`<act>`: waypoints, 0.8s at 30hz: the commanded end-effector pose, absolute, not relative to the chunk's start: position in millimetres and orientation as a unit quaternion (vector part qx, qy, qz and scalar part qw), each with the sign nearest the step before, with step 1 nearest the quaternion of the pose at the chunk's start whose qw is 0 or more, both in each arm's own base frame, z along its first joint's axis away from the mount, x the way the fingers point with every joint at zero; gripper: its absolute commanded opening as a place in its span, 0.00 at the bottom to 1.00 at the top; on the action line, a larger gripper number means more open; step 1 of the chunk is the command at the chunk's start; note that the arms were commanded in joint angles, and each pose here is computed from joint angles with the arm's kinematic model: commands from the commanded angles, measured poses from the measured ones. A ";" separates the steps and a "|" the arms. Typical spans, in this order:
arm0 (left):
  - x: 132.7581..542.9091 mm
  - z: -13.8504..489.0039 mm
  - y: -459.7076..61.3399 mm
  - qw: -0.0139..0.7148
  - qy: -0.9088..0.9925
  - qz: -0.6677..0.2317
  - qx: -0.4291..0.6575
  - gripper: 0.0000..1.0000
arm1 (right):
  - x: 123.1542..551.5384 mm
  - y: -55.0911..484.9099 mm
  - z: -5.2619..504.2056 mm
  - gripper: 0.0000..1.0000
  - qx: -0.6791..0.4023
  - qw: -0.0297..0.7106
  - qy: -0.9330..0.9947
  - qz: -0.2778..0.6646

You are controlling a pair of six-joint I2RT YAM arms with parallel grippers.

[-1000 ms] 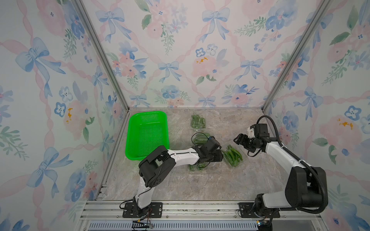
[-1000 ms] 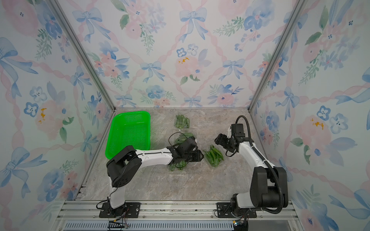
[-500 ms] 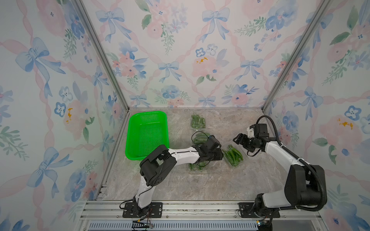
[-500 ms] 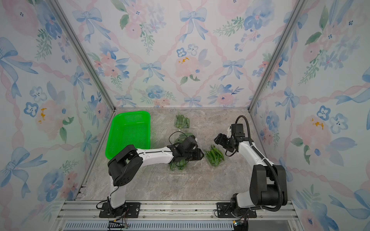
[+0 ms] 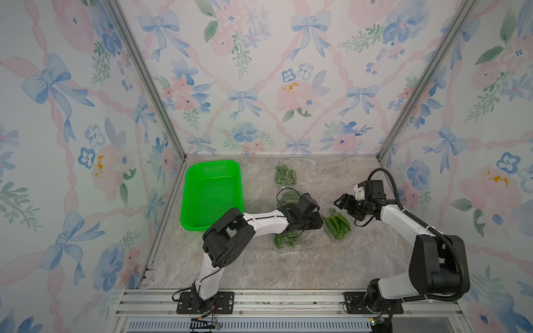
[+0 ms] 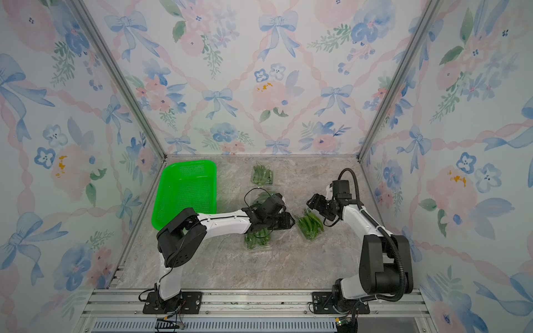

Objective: Take small green peppers out of containers
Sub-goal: Open the packing box at the center of the board.

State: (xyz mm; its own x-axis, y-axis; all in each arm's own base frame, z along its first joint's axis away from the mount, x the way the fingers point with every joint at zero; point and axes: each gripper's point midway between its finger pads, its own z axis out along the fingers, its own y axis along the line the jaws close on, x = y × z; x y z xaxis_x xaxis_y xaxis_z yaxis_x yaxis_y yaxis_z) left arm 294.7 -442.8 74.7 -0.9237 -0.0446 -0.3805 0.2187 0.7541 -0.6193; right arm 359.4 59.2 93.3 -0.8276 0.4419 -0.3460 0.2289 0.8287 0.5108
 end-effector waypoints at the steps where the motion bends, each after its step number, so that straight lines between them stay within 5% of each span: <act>1: 296.6 63.2 -442.5 0.179 0.923 -0.336 0.053 0.45 | 351.9 62.8 80.6 0.80 0.192 0.209 0.928 0.242; 24: 290.9 55.7 -432.1 0.176 0.935 -0.301 0.067 0.41 | 352.7 67.8 80.0 0.80 0.191 0.208 0.927 0.248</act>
